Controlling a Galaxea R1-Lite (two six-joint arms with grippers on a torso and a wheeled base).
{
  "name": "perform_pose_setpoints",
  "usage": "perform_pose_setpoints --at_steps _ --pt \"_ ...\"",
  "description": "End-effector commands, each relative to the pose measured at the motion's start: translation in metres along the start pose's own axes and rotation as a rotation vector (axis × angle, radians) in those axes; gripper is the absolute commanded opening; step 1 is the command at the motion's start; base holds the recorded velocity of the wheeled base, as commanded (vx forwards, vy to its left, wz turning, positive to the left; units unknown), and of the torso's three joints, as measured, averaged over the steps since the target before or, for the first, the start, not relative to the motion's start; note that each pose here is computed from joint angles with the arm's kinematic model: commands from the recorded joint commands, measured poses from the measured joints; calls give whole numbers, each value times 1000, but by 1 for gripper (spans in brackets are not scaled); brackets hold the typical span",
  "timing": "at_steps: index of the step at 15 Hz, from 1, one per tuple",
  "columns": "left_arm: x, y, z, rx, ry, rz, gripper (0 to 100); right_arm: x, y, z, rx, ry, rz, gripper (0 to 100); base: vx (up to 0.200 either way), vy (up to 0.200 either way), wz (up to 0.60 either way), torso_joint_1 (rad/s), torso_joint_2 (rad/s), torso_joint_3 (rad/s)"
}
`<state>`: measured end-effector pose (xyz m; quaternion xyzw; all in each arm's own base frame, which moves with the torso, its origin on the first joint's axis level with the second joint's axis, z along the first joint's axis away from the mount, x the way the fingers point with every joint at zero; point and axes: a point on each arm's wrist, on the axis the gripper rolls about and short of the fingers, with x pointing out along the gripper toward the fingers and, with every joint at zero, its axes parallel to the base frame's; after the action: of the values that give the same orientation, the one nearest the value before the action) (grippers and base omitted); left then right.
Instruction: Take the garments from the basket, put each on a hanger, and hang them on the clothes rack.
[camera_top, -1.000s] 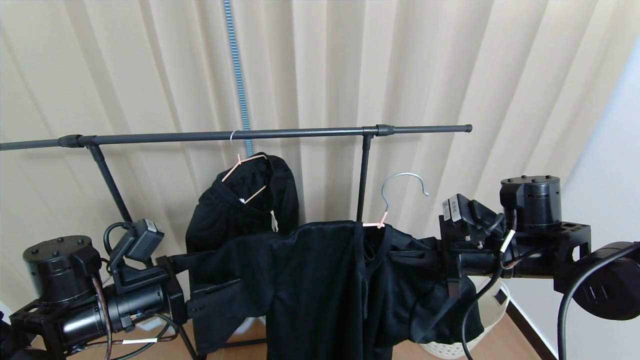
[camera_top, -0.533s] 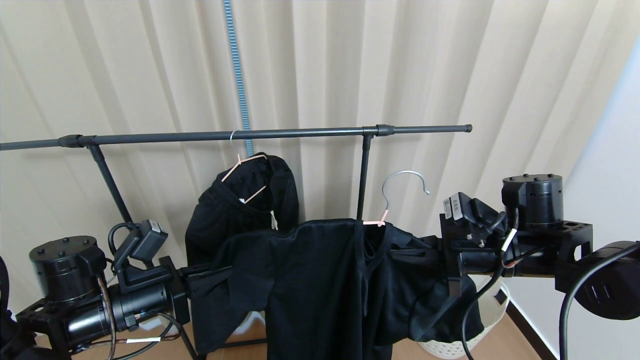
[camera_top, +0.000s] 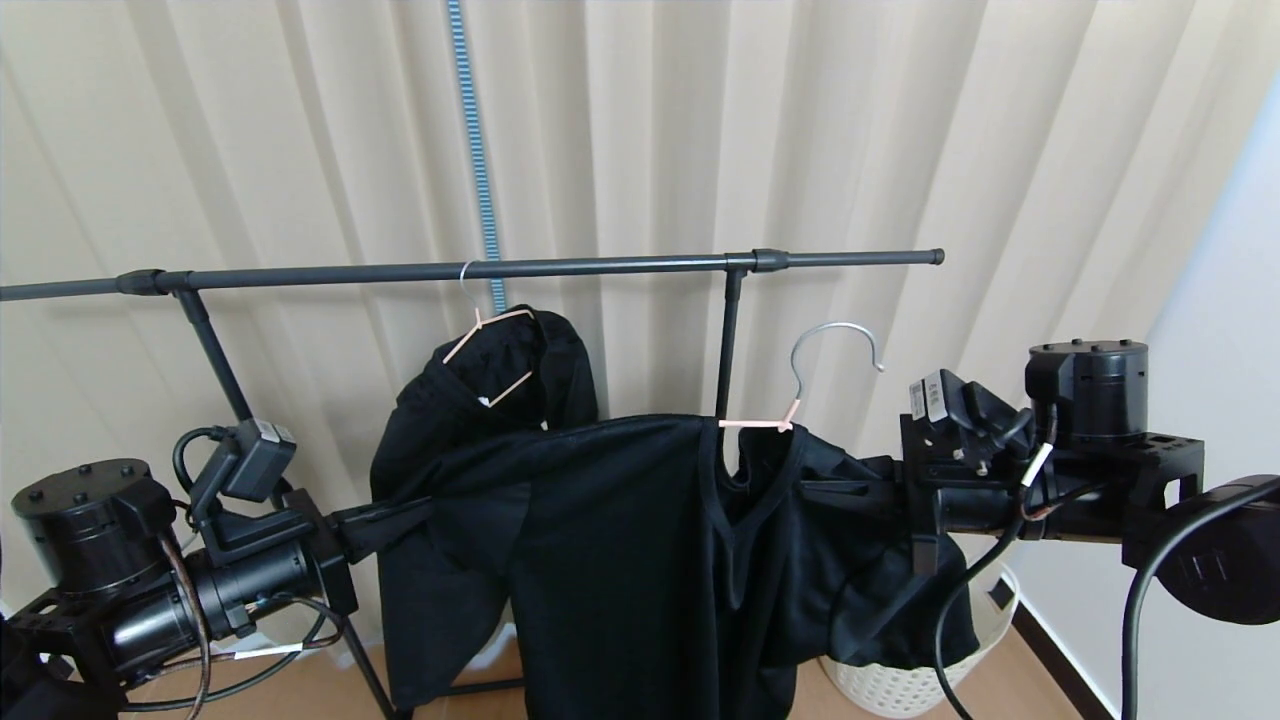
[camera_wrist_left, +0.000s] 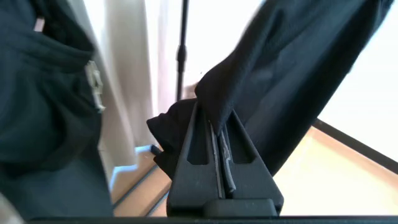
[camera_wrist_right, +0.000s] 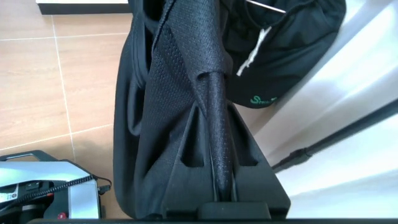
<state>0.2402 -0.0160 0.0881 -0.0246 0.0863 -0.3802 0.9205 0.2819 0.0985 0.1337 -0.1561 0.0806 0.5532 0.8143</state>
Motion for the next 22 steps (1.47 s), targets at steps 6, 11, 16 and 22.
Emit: perform_pose_setpoints --at_steps 6,11,16,22 --pt "-6 12 4 10 -21 48 0 -9 -8 -3 7 2 -34 0 0 0 0 0 0 0" --pt "-7 13 4 6 -21 54 0 -15 -11 -2 3 -7 -50 0 0 0 0 0 0 0" --pt "-8 16 4 -10 -21 64 0 -25 -21 -4 2 -19 -76 0 0 0 0 0 0 0" --pt "-4 14 -1 -25 -4 50 100 -23 -21 -6 5 -15 -69 0 0 0 0 0 0 0"
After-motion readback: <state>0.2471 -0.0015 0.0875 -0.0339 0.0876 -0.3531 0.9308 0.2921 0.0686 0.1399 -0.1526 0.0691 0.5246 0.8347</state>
